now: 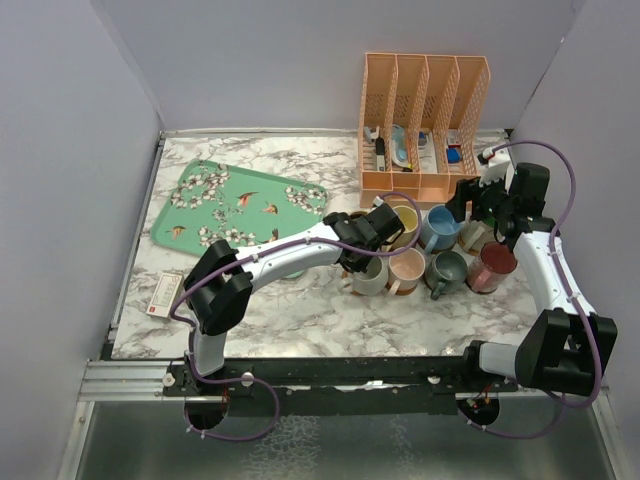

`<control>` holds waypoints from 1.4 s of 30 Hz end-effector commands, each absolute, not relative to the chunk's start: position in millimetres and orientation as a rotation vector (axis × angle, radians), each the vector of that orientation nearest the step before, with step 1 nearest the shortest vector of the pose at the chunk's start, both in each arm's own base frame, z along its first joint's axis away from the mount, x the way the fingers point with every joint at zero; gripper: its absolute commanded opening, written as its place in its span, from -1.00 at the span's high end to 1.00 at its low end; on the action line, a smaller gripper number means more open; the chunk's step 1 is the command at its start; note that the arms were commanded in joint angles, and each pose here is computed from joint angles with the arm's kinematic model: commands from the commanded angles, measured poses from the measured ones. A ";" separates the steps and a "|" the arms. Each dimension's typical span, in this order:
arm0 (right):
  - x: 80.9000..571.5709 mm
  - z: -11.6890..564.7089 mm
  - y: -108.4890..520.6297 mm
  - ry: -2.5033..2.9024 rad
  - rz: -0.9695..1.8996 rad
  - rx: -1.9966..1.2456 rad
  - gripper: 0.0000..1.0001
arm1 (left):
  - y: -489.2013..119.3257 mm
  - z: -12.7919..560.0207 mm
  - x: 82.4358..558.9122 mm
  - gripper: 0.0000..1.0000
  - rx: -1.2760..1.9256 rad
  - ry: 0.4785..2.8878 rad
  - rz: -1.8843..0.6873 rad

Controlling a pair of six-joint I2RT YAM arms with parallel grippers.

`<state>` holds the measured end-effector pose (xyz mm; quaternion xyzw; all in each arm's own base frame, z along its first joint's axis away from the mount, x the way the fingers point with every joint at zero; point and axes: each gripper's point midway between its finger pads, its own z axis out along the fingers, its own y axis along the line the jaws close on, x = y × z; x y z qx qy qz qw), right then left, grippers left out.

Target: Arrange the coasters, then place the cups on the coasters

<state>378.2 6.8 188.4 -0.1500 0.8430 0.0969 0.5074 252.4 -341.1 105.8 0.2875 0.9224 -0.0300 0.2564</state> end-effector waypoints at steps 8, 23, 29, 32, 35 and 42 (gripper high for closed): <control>379.6 189.9 6.6 2.013 0.242 -0.370 -0.47 | -350.3 127.6 265.3 1.00 0.576 2.466 -0.101; 379.6 189.7 7.4 2.013 0.248 -0.373 -0.47 | -347.6 120.0 270.9 1.00 0.503 2.470 -0.057; 379.4 190.1 7.8 2.012 0.250 -0.376 -0.47 | -344.5 117.9 274.4 1.00 0.481 2.462 -0.025; 379.1 190.8 7.8 2.009 0.248 -0.377 -0.47 | -344.1 117.4 275.9 1.00 0.470 2.459 -0.016; 378.9 191.6 7.9 2.007 0.248 -0.378 -0.47 | -344.0 117.2 277.5 1.00 0.458 2.456 -0.010; 378.8 191.7 8.4 2.006 0.250 -0.381 -0.47 | -342.7 116.8 277.2 1.00 0.451 2.456 -0.004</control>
